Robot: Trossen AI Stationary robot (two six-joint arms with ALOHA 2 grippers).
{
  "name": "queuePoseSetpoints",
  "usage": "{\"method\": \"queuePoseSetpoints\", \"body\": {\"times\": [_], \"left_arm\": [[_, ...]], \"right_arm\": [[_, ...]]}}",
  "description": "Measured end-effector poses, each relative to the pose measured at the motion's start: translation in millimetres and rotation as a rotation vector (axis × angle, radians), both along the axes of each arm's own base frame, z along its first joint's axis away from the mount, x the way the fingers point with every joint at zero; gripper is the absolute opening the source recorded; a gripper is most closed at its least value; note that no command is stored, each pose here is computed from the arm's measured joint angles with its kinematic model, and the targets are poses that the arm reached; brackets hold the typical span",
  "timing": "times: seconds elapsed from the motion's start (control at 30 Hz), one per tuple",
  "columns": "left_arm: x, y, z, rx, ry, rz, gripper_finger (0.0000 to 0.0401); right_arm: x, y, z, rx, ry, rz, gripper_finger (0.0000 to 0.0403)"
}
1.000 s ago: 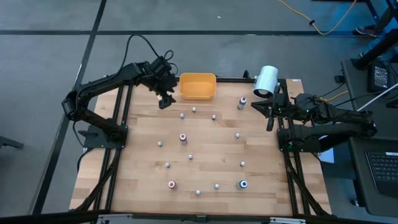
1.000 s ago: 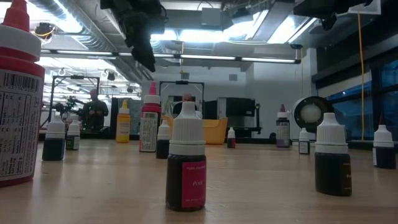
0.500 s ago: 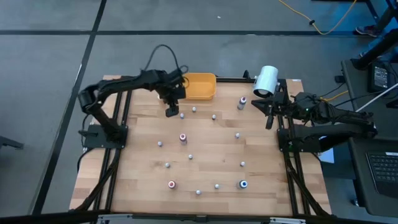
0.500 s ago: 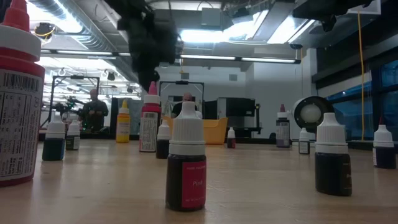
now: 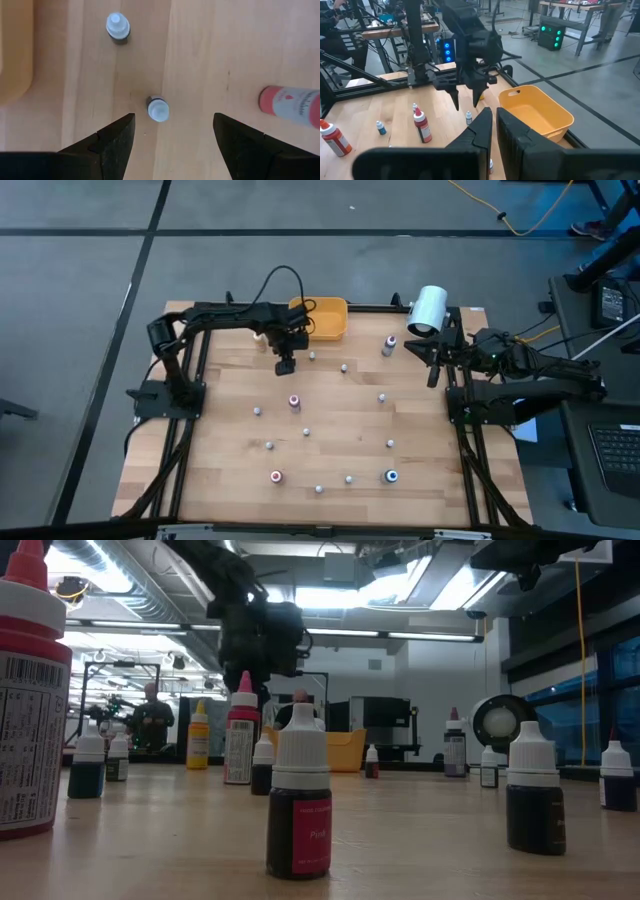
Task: Pick & Place food coloring
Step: Put the top small blue food coloring bottle into the bin
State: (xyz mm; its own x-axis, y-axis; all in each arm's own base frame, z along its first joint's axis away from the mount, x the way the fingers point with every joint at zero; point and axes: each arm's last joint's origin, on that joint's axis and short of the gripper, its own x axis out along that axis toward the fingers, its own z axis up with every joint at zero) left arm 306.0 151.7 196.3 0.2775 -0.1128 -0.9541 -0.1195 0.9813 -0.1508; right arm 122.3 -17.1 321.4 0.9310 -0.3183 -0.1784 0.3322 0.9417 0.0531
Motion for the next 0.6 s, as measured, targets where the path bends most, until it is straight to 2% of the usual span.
{"method": "queuePoseSetpoints", "body": {"times": [0.6], "left_arm": [[10.0, 8.9, -37.1, -0.008, 0.068, 0.001, 0.0263]], "right_arm": [[-1.1, 0.1, -4.8, 0.002, 0.051, 0.001, 0.003]]}}
